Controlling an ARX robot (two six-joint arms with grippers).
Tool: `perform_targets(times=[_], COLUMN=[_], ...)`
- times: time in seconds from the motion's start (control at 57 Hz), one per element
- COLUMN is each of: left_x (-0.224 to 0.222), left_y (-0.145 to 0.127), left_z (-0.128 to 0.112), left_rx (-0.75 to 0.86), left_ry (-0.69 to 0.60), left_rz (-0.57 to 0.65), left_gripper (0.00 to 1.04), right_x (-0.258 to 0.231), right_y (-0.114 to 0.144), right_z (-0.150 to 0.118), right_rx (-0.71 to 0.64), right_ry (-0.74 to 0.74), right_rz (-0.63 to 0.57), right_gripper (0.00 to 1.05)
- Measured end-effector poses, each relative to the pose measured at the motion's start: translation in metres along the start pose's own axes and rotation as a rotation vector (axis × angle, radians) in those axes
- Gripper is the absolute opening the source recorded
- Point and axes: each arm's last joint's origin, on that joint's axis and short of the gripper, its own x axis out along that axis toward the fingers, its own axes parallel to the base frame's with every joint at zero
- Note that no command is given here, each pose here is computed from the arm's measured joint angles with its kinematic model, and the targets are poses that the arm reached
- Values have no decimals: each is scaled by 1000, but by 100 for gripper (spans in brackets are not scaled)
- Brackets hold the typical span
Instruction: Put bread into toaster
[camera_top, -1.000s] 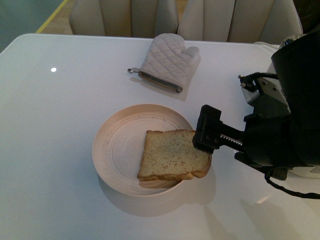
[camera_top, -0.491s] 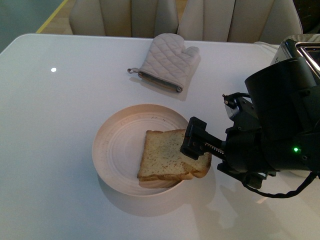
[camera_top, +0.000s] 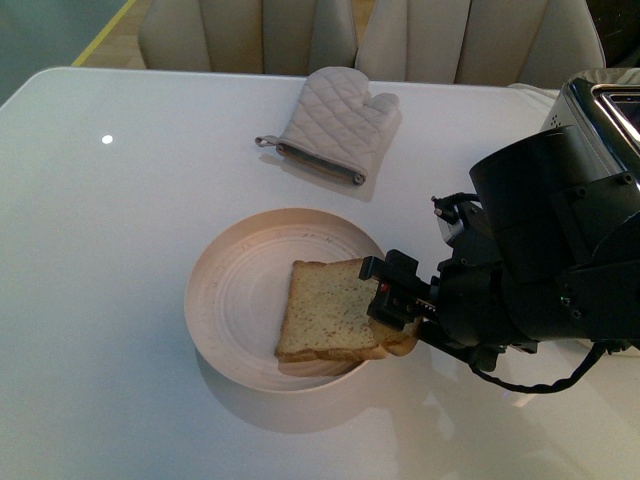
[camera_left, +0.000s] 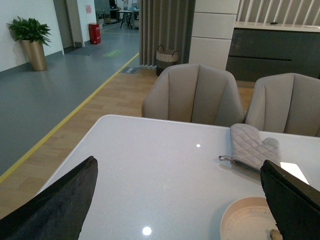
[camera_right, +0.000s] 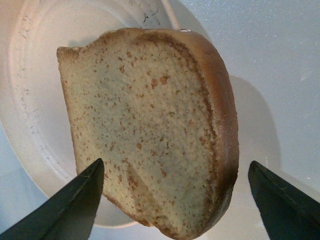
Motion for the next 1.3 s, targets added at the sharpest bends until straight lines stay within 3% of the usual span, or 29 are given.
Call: perform_targets(times=[0.263,0.386,0.737,0.93,1.123,1.298], left_x=[0,0,0,0,0,0], left_y=[0,0,0,0,0,0], left_z=[0,0,0,0,0,0], left_rx=[0,0,0,0,0,0], left_ry=[0,0,0,0,0,0], left_rz=[0,0,0,0,0,0], left_gripper=[97,97,97,97,97,97], right_x=[0,0,-3,-21,-60,-145], right_y=[0,1,5,15,18,14], right_z=[0,1,4,14,30,56], right_rx=[0,-2,-5,2,47,55], right_ry=[-1,-7,-56,-166,-278,-511], right_rz=[4,9,85,179,273,299], right_gripper=[19,4,3,3,3,3])
